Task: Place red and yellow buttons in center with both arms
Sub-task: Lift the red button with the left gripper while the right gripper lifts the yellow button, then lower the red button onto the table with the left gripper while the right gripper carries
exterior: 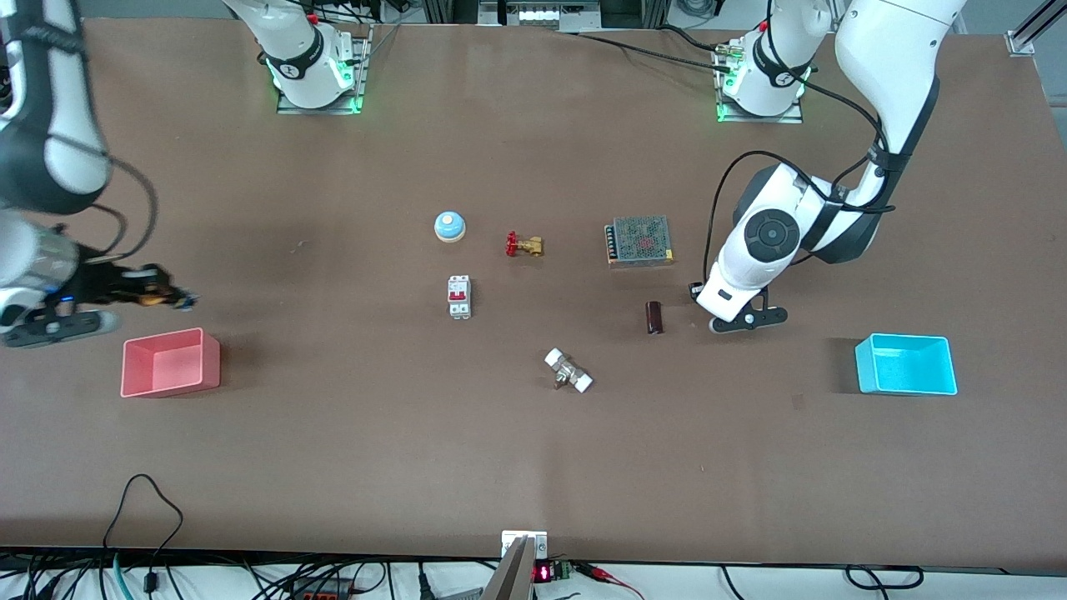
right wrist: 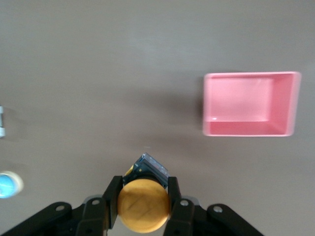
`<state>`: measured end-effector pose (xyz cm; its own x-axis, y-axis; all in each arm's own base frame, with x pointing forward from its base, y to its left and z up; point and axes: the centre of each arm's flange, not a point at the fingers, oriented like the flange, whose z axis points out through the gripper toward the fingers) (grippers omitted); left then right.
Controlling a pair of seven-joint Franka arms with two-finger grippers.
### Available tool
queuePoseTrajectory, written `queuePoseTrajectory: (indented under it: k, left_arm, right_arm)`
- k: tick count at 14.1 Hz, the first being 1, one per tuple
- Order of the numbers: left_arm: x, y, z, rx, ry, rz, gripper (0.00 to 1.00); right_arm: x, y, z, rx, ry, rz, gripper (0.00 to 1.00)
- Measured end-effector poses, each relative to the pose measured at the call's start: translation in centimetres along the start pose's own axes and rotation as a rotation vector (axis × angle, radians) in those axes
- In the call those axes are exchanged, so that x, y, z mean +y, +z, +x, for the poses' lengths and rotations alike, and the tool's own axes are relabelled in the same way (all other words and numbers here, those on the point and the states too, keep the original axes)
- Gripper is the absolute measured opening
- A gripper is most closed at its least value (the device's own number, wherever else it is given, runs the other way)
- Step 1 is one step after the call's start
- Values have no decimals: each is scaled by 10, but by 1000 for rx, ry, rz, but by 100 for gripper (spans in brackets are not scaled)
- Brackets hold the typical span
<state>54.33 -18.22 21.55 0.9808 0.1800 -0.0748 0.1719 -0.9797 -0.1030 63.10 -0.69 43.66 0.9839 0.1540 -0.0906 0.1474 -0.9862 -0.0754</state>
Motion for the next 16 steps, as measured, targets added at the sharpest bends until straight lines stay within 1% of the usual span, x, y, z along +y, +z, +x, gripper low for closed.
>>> queuePoseTrajectory:
  k: [1,2,4,5,6,7,8,10,11,14,16]
  left_arm:
    - [0,4,-3,-1,-3,-2,36]
    - [-1,7,-6,-2,-4,-3,37]
    - [-1,5,-7,4,-5,-6,37]
    - [-2,4,-7,7,-6,-7,43]
    - [-2,0,-6,14,-7,-9,53]
    - [-2,-5,-5,24,-8,-11,61]
    - [-3,-13,-4,38,-9,-14,71]
    - [-5,-33,-3,67,-13,-14,91]
    - [-8,-45,-2,81,-17,-11,99]
    - [-27,-98,11,120,-6,17,100]
    - [-54,-140,35,128,59,44,100]
  right_arm:
    - [-34,6,4,-1,18,5,42]
    - [-64,15,8,11,33,6,42]
    - [-108,43,11,50,64,8,42]
    - [-121,60,12,71,84,10,42]
    - [-129,80,12,88,103,13,42]
    - [-135,96,12,98,106,15,42]
    - [-140,110,13,102,99,11,42]
    - [-148,134,15,95,74,-15,42]
    - [-150,144,16,91,67,-25,42]
    - [-156,172,18,87,60,-45,42]
    - [-160,186,20,92,57,-41,42]
